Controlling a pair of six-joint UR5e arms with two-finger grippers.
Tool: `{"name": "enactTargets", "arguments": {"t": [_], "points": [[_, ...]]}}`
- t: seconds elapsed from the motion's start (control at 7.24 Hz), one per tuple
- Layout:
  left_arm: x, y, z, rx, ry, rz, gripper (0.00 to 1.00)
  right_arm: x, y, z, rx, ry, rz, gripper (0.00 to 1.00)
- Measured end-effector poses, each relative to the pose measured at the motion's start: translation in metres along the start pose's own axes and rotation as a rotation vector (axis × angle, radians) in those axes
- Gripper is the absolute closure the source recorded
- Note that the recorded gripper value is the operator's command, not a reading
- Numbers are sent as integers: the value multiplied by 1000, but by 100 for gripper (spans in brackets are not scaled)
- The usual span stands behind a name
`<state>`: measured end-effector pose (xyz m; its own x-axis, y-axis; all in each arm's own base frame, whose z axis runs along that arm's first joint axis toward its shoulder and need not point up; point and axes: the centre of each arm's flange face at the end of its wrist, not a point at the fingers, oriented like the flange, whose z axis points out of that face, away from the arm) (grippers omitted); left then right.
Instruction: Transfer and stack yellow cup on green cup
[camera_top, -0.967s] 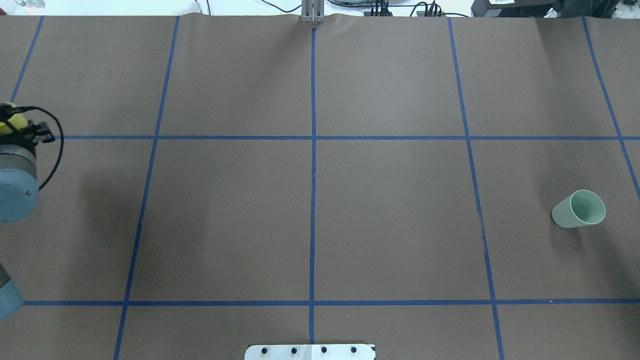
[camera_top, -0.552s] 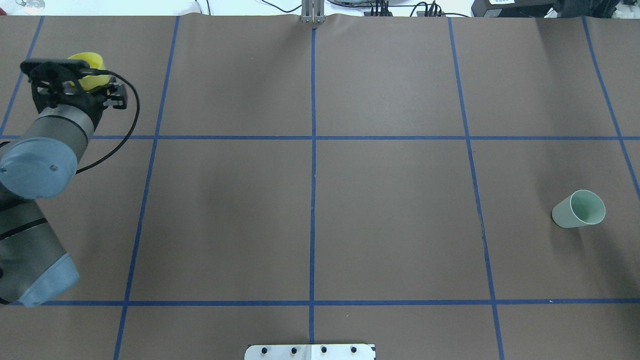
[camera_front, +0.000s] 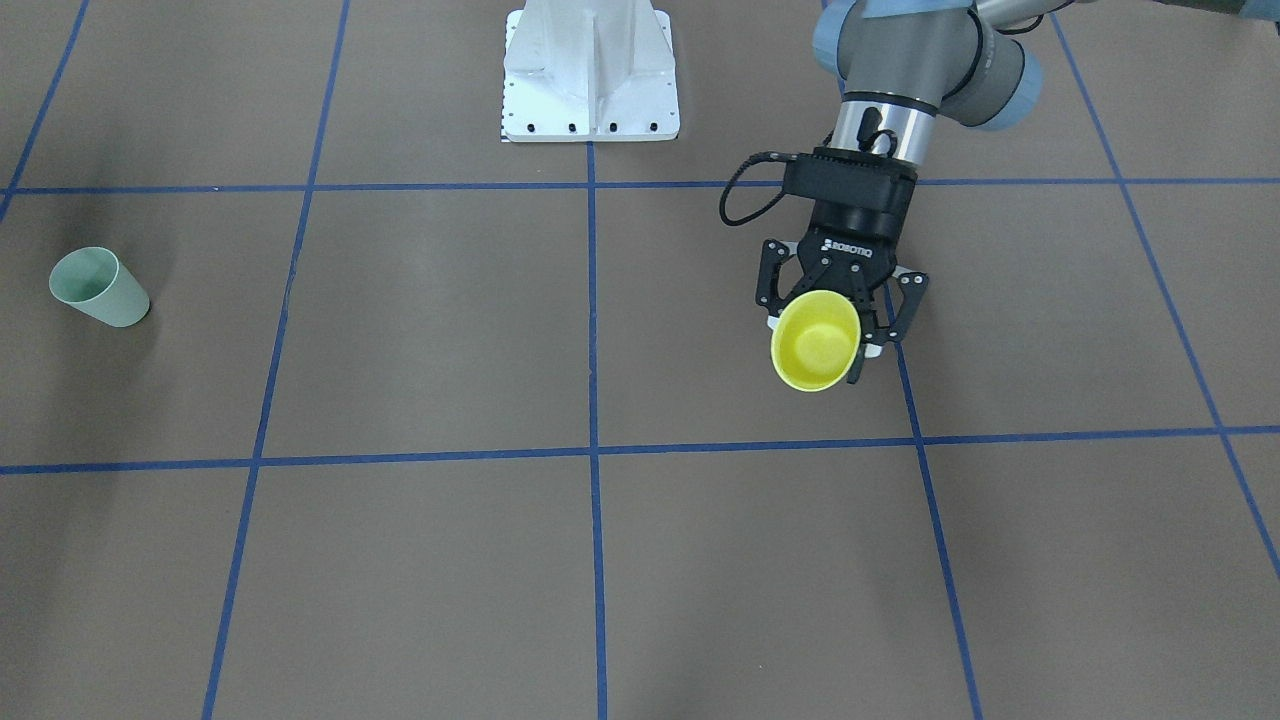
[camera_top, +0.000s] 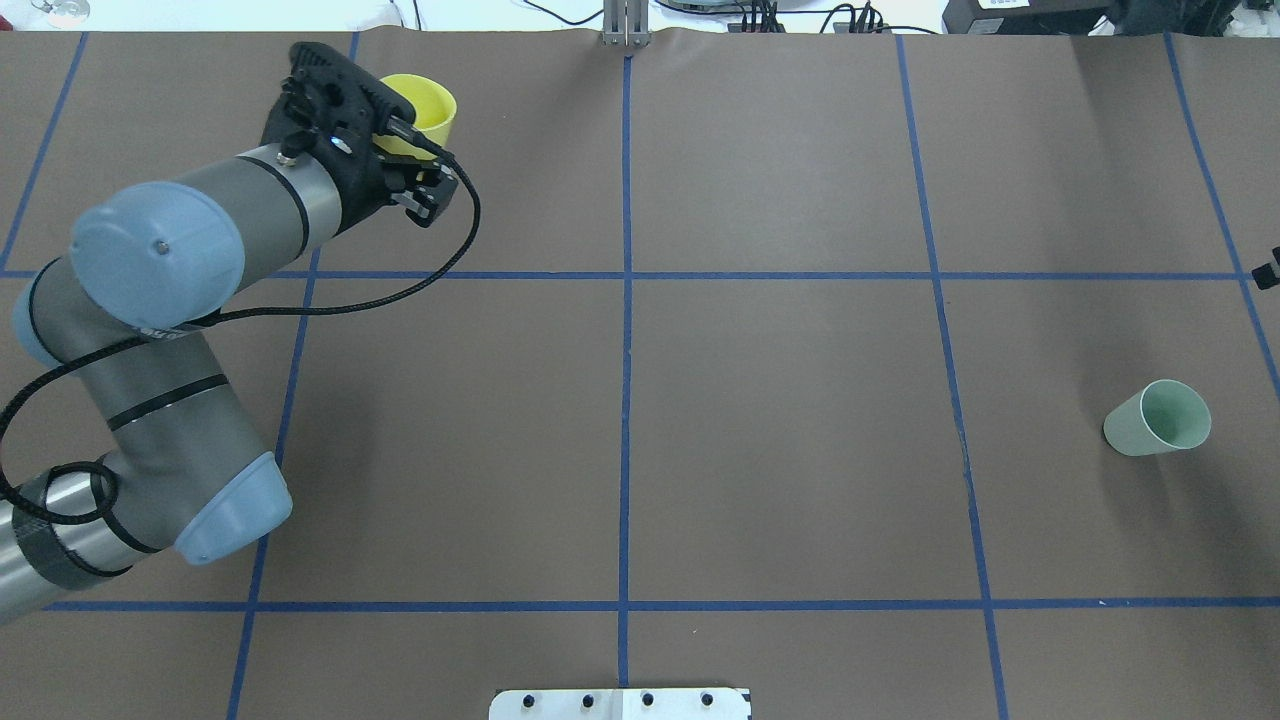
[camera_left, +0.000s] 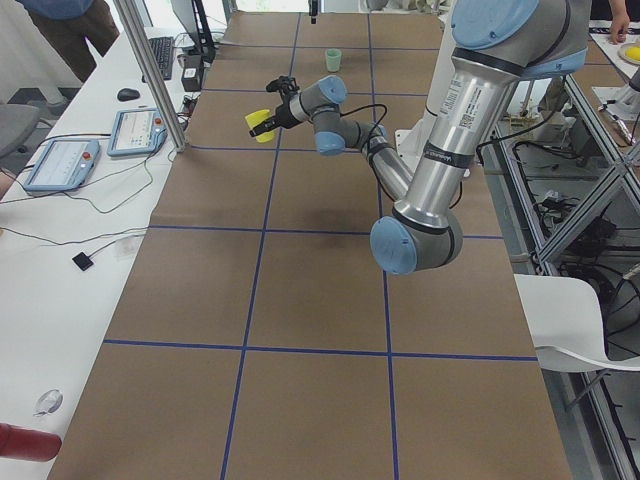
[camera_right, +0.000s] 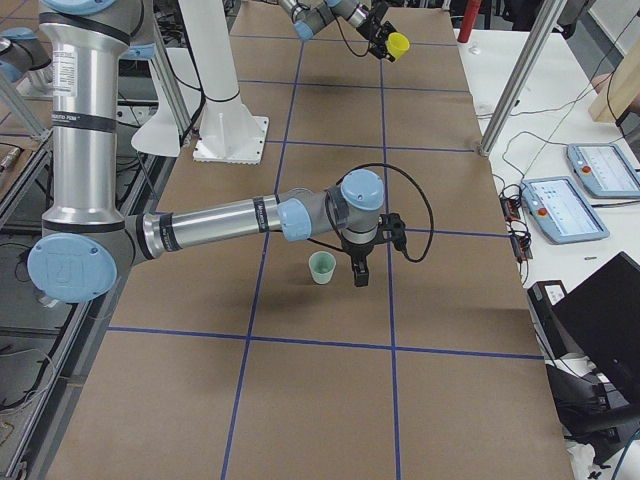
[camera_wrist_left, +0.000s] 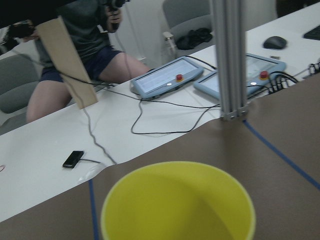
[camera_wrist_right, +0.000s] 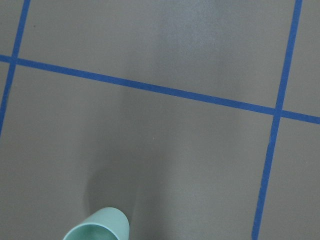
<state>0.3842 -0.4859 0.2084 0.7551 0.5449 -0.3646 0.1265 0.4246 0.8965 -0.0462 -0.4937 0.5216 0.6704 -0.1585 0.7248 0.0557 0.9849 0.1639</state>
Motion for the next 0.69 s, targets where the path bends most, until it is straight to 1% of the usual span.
{"name": "enactTargets", "arguments": {"t": [0.14,0.28,0.41,0.55,0.69], "points": [[27,-9,0,9,112,31,100,-16,-16,-6,15,-23,24,0],[51,-11,1,64,211,37,100,-33,-27,-12,22,-59,46,0],[72,-14,3,114,279,27,100,-47,-35,-17,23,-96,53,0],[102,-16,8,134,338,1,100,-61,-40,-21,19,-131,62,0],[132,-19,6,146,393,-45,100,-78,-47,-25,15,-162,91,0]]}}
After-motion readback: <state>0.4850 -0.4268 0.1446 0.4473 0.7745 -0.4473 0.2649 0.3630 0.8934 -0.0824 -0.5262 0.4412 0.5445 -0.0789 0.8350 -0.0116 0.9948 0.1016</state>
